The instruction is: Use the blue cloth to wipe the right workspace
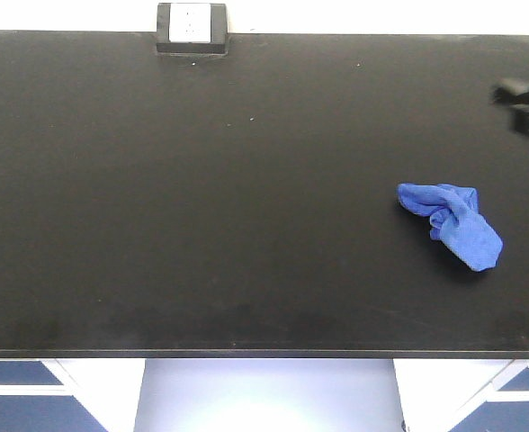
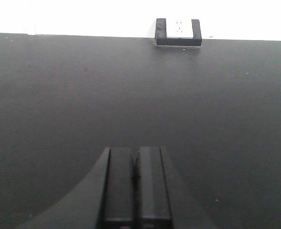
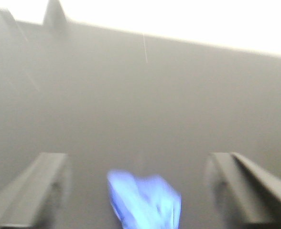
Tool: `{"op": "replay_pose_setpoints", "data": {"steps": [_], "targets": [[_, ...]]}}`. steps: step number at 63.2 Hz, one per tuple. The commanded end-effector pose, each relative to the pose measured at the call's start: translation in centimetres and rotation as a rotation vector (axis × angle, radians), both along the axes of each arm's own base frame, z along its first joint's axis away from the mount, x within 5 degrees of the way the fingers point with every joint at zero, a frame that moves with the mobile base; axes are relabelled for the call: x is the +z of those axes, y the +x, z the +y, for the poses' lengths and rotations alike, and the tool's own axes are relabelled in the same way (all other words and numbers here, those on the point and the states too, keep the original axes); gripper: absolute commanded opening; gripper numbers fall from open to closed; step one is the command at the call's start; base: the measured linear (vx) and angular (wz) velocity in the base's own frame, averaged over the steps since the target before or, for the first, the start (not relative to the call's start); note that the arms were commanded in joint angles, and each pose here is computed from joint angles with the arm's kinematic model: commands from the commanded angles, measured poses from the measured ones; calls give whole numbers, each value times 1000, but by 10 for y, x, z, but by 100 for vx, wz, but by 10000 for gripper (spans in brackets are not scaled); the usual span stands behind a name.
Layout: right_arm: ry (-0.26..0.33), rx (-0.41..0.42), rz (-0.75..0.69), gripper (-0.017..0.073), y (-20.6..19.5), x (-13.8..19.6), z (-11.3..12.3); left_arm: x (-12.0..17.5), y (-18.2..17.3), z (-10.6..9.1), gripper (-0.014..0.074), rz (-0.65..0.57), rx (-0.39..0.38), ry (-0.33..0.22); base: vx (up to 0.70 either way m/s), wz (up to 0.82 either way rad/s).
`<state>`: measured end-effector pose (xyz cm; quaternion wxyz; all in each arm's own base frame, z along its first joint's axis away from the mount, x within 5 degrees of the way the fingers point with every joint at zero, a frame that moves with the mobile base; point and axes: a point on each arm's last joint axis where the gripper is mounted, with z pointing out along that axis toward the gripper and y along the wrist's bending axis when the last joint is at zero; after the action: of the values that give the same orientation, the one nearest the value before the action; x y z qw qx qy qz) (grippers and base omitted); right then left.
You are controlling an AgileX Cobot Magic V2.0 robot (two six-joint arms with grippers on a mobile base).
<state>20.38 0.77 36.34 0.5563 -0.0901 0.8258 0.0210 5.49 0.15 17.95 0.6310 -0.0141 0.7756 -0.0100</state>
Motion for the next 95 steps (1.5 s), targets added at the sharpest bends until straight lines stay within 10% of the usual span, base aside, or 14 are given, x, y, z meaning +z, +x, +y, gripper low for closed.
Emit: {"op": "replay_pose_setpoints", "data": {"steps": [1,15,75,95], "targets": [[7,-12,-187,443,-39,36,1,-2,1,-1,-6,-63,-14,-9,0,0],[5,-28,-445,-14,-112,69,2,-2,1,-1,-6,-63,-14,-9,0,0],[-4,-41,-486,-8,-115,72,1,-2,1,-1,-6,-63,-14,-9,0,0],[24,-166,-421,-8,-132,-33,-9,-2,1,-1,-6,-63,-14,-9,0,0]]}}
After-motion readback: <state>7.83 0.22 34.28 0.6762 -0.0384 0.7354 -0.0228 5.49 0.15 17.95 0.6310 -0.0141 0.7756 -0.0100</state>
